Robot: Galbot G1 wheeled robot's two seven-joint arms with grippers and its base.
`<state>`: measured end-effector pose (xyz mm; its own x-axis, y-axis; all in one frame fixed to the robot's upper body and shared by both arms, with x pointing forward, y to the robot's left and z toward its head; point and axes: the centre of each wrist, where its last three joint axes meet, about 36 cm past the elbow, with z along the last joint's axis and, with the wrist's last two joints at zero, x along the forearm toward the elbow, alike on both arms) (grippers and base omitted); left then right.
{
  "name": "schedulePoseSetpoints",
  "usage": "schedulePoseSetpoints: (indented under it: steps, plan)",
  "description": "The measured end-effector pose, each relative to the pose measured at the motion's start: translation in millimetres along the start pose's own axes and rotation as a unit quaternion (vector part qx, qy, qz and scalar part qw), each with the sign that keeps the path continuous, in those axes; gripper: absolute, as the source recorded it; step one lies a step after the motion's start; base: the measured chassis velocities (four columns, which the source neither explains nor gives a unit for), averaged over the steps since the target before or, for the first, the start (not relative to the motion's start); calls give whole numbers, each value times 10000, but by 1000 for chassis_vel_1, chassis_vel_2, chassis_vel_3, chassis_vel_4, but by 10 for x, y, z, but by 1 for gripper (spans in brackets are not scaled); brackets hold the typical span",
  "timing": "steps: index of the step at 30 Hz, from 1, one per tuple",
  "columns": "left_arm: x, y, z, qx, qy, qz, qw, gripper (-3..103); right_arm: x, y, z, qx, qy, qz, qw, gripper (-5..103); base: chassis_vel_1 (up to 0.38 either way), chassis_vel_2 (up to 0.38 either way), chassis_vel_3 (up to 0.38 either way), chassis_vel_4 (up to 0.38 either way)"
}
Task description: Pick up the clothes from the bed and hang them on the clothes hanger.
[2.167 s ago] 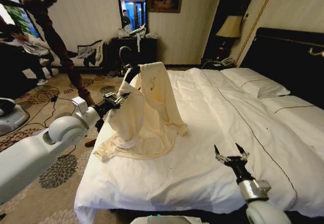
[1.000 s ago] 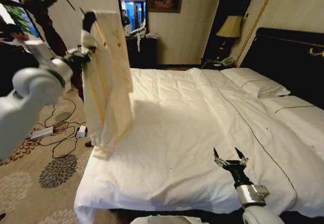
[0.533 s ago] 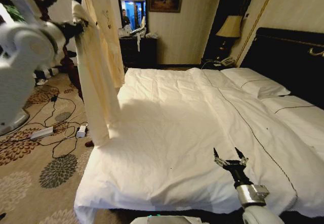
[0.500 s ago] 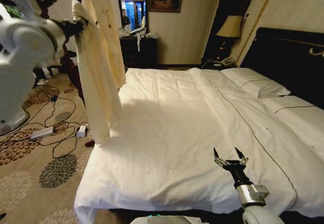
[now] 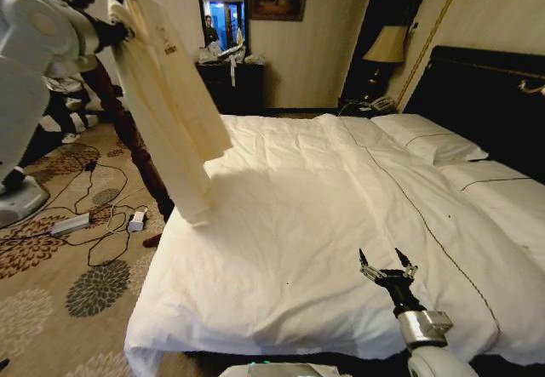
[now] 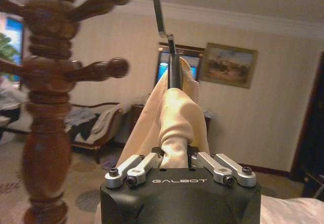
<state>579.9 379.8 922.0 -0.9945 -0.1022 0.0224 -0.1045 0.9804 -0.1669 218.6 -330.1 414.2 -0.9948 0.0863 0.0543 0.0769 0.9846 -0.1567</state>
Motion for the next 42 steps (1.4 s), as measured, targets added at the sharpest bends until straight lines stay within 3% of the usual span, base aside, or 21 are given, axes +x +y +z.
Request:
schedulePoseSetpoints:
  steps: [14,26,34,42]
  plan:
    - [-142,110,-114,174,248,-390,9988,17,0,0,0,0,0,0,10000,100,0,0,0,0]
    - [-180,303,46,203,376,-609,9972,17,0,0,0,-1,0,0,10000,100,0,0,0,0]
    - [-175,295,5,291,436,-663,9964,17,0,0,0,-1,0,0,10000,100,0,0,0,0]
    - [-171,254,-84,457,838,-663,9932,17,0,0,0,0,0,0,10000,100,0,0,0,0]
